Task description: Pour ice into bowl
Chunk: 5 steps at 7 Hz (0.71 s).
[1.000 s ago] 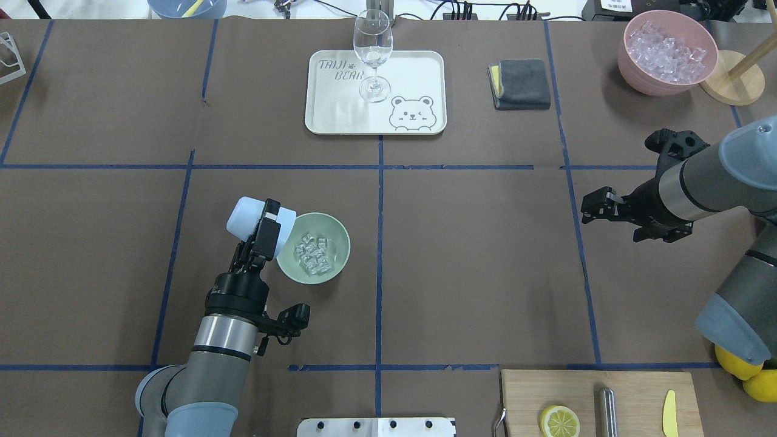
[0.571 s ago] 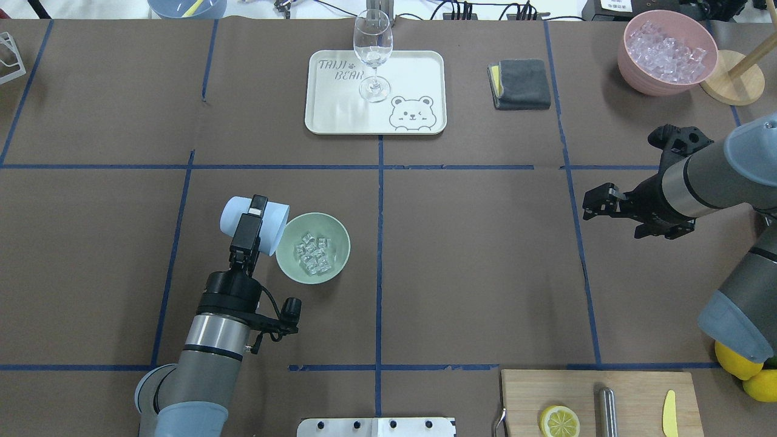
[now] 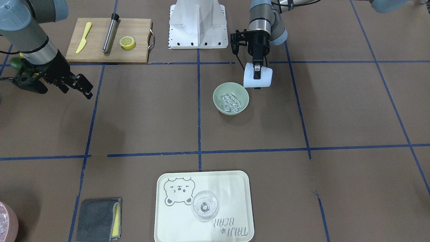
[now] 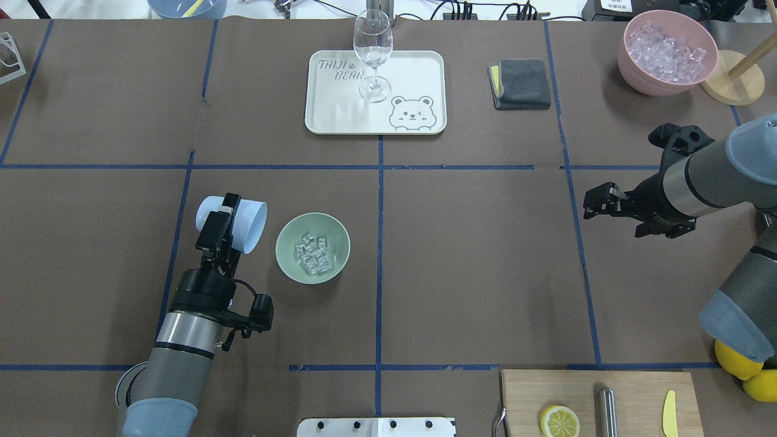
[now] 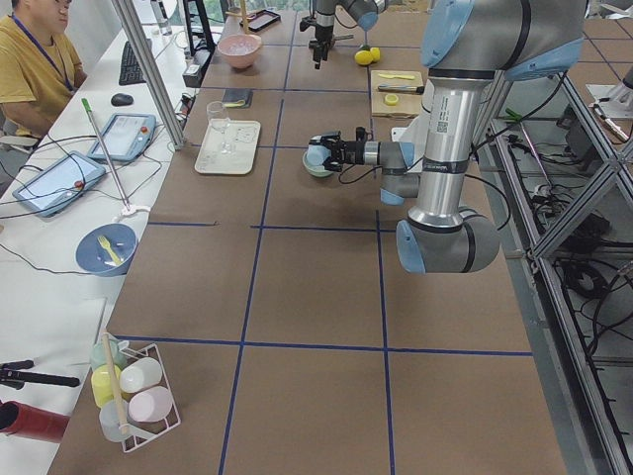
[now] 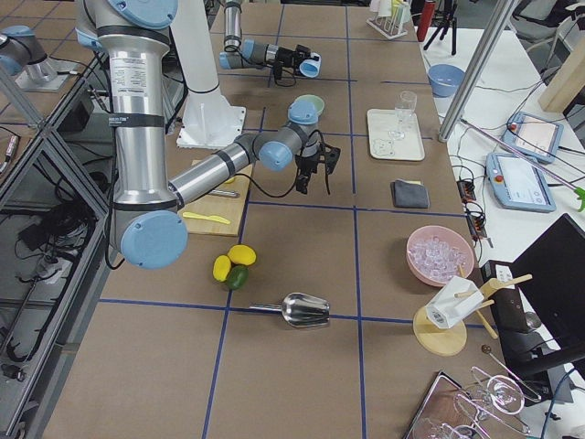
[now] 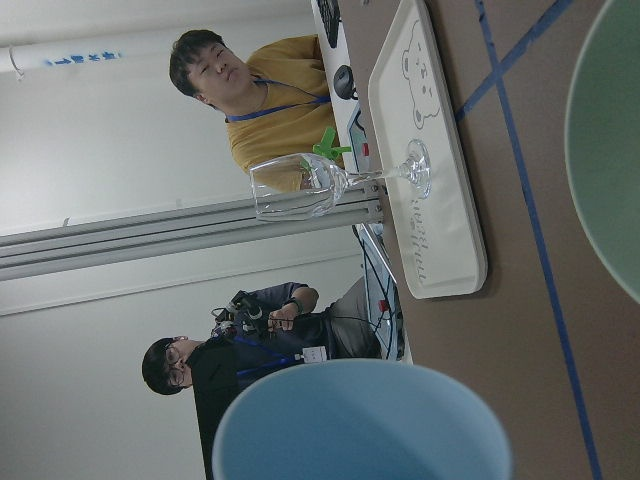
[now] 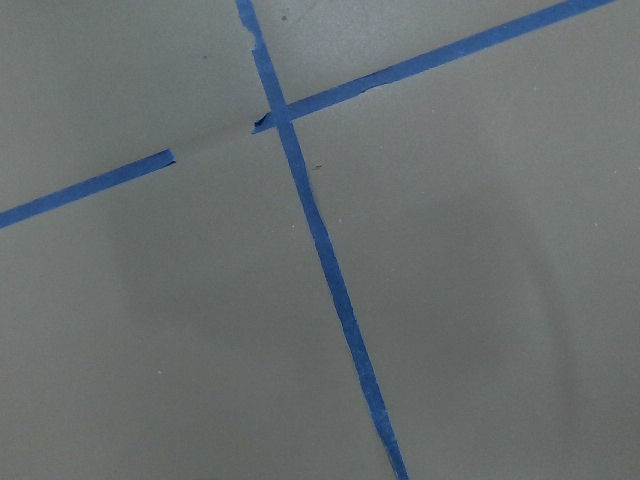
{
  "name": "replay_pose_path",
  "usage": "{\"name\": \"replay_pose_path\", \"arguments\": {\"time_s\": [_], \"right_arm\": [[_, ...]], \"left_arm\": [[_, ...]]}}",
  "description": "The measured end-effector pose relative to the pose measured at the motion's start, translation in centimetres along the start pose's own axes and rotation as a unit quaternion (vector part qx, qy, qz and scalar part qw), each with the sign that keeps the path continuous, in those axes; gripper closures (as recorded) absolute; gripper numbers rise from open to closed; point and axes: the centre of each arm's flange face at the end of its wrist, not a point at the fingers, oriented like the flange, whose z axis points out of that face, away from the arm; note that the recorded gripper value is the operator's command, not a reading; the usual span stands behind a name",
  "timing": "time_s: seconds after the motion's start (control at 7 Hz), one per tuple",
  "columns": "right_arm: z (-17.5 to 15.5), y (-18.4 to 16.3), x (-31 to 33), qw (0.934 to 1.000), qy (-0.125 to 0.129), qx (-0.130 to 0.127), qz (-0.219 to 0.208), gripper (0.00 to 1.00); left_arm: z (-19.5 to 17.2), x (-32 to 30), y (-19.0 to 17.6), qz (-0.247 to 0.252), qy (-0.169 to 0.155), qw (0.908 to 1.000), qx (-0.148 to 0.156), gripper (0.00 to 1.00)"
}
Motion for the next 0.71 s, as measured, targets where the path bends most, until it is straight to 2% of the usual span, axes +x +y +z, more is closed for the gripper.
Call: {"name": "replay_pose_path", "arguments": {"time_s": [0.43, 0.71], "right_arm": [[-0.2, 0.1, -0.3, 1.0000, -0.004, -0.002, -0.003, 0.00], [-0.6, 0.3, -0.7, 0.9999, -0.010, -0.002, -0.005, 0.00]], "left_arm": [[2.7, 0.0, 2.2, -0.079, 0.036, 0.9950, 0.050, 1.00], [4.3, 1.3, 6.4, -0.139, 0.074, 0.9857, 0.062, 1.00]]}}
